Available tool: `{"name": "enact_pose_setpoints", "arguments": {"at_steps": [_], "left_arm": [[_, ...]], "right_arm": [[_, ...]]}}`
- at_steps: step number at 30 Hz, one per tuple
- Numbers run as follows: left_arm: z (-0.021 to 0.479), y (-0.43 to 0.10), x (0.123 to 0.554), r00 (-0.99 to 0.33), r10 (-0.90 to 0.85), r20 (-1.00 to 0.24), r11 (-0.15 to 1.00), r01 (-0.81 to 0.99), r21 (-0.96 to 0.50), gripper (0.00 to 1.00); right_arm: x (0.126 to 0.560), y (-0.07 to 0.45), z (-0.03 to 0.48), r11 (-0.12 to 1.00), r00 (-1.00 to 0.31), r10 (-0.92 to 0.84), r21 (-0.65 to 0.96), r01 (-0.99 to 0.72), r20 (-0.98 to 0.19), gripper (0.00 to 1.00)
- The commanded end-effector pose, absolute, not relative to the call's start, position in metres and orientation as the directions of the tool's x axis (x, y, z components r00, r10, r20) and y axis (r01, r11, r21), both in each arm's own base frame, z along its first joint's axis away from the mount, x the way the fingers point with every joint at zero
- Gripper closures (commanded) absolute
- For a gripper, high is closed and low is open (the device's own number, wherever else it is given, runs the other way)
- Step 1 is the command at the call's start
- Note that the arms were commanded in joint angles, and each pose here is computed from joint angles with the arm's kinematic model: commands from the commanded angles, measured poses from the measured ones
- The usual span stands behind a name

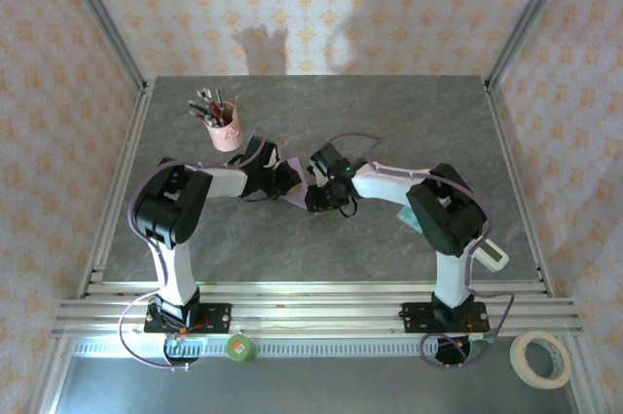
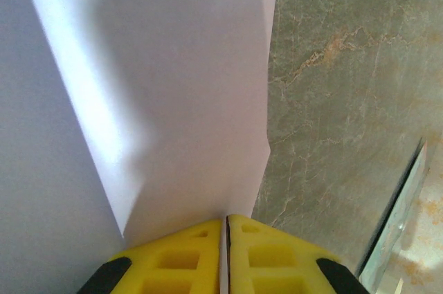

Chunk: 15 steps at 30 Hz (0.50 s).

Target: Fold a paper plane with a square sheet of paper (pick it up from the middle)

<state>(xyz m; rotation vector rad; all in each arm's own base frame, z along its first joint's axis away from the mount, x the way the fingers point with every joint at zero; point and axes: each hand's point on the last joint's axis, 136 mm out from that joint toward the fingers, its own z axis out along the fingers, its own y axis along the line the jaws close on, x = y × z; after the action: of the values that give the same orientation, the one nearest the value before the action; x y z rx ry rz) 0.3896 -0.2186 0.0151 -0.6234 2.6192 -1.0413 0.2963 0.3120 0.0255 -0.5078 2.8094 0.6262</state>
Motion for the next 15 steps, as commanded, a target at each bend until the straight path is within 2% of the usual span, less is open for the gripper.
{"name": "enact_pose_setpoints", "arguments": {"at_steps": [1, 9, 15], "left_arm": [[-0.057, -0.171, 0.346, -0.848, -0.53, -0.007, 0.762, -0.472, -0.444, 0.85], [-0.041, -0.179, 0.359, -0.85, -0.526, -0.024, 0.745, -0.448, -0.494, 0.85], [0.002, -0.205, 0.383, -0.867, -0.494, -0.063, 0.682, -0.342, -0.647, 0.84]], "right_arm": [[0.289, 0.309, 0.015, 0.857, -0.918, -0.314, 0.343, -0.384, -0.243, 0.76], [0.283, 0.302, 0.004, 0.867, -0.922, -0.325, 0.323, -0.38, -0.211, 0.81], [0.281, 0.303, -0.001, 0.865, -0.923, -0.332, 0.327, -0.381, -0.195, 0.81]]}}
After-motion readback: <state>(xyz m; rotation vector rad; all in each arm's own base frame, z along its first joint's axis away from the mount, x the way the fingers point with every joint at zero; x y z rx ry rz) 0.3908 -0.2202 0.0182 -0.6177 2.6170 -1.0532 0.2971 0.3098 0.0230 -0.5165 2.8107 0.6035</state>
